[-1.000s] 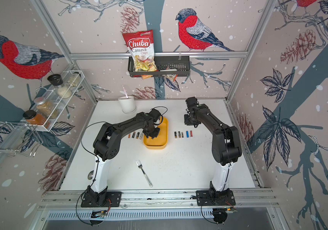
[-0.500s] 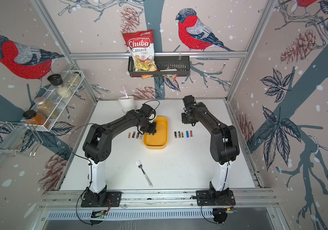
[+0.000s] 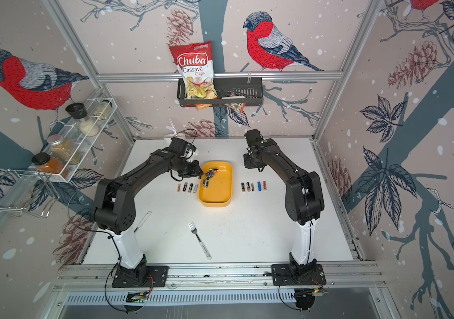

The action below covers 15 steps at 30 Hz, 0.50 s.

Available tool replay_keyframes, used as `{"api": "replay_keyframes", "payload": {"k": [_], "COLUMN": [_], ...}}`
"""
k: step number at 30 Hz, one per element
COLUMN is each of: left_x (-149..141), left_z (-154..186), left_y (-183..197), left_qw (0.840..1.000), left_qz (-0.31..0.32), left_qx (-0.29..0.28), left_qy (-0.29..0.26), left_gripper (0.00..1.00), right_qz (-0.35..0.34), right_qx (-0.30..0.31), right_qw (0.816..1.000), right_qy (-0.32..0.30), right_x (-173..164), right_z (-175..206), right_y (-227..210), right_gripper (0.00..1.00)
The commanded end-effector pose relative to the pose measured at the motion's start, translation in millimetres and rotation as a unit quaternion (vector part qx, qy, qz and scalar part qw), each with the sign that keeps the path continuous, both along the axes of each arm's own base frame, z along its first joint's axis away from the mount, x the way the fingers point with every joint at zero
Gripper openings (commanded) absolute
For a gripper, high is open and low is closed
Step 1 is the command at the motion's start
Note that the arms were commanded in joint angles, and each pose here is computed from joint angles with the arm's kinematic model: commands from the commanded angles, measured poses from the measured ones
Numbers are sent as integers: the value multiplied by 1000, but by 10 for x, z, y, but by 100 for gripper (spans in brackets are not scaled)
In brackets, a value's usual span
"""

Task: Take the batteries out of the storage box
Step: Pick up the battery from the storage box.

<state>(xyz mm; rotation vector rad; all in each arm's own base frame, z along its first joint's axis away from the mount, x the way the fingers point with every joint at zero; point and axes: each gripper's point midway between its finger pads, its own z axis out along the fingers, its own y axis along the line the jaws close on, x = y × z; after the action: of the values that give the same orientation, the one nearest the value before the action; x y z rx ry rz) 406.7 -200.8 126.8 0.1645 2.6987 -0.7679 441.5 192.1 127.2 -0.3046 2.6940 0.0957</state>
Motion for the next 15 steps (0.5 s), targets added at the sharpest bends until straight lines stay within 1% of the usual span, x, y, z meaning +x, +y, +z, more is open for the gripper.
{"api": "replay_keyframes", "payload": {"k": [1, 7, 10, 15], "left_x": [33, 32, 13, -32], "left_z": [105, 59, -58, -340], "left_y": [210, 792, 1069, 1447], "left_qw": [1000, 998, 996, 988], "left_qz": [6, 52, 77, 113], "left_qx": [-6, 23, 44, 107], "left_qy": [-20, -17, -7, 17], "left_gripper": [15, 15, 15, 16], "right_qz": [-2, -1, -2, -2], "right_qx": [3, -1, -3, -5], "right_qw": [1000, 1000, 1000, 1000], "right_qy": [13, 16, 15, 15], "right_x": [-41, -29, -29, -32], "right_z": [-15, -21, -8, -1], "right_y": [59, 79, 71, 70], "right_gripper": [32, 32, 32, 32]}}
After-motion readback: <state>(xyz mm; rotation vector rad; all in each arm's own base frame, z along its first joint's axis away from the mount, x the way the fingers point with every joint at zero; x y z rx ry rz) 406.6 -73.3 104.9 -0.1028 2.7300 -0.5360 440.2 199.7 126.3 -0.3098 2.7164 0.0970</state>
